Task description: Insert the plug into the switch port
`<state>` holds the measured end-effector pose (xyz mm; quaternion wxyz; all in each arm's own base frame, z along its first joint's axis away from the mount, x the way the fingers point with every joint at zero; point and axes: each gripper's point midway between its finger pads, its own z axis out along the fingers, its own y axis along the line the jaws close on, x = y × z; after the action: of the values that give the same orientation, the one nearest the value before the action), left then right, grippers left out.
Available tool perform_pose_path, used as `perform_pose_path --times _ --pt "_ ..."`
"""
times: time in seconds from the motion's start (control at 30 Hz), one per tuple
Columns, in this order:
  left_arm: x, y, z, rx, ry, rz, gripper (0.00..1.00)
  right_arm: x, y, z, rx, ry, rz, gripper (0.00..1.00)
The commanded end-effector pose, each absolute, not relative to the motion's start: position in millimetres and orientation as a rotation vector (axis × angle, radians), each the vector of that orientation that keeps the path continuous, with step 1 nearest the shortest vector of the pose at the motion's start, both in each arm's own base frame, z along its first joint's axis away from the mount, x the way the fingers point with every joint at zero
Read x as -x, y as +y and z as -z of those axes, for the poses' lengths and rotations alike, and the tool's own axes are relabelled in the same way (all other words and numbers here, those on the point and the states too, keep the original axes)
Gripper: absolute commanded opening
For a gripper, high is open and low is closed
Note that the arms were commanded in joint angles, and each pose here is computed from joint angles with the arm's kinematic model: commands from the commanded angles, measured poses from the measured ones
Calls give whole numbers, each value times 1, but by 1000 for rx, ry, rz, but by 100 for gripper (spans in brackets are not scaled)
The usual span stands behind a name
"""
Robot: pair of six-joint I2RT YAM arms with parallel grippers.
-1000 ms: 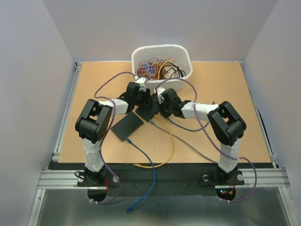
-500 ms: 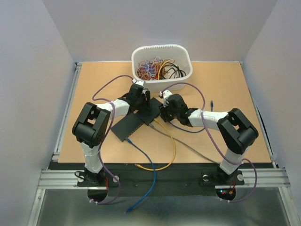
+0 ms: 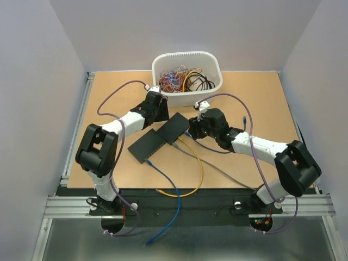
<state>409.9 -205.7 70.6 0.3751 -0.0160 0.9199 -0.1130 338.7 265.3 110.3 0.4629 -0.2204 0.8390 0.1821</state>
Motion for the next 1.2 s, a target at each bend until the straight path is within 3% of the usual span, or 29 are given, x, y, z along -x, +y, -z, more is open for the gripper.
perform_pose_path --times 0.0,0.03,0.07,0.27,0.3,0.33,0.63,0.67,0.77,0.9,1.17 --pt "-416 -186 -162 134 2124 282 71 -333 266 -150 485 1971 -511 76" --pt "-411 -176 -177 156 2076 260 71 -329 264 -161 471 1950 -535 83" --pt "-408 -171 -184 165 2049 251 71 -326 265 -167 469 1937 -554 99" --pt "-379 -135 -227 264 1827 248 72 -309 269 -207 458 1851 -675 100" --pt "-369 -126 -230 286 1790 242 90 -307 270 -213 461 1836 -691 100" --pt "-365 -120 -234 304 1761 236 99 -306 271 -218 462 1826 -701 100" --pt "-324 -39 -248 579 1526 12 98 -284 271 -249 496 1734 -791 100" --pt "-321 -34 -247 586 1514 -13 90 -283 271 -250 504 1729 -796 100" --pt "-311 -18 -244 602 1467 -92 82 -281 268 -250 497 1722 -791 100" --pt "-297 9 -210 641 1433 -253 97 -279 266 -249 504 1716 -785 100" --pt "-294 0 -181 453 1386 -216 96 -303 238 -232 411 1743 -569 100"
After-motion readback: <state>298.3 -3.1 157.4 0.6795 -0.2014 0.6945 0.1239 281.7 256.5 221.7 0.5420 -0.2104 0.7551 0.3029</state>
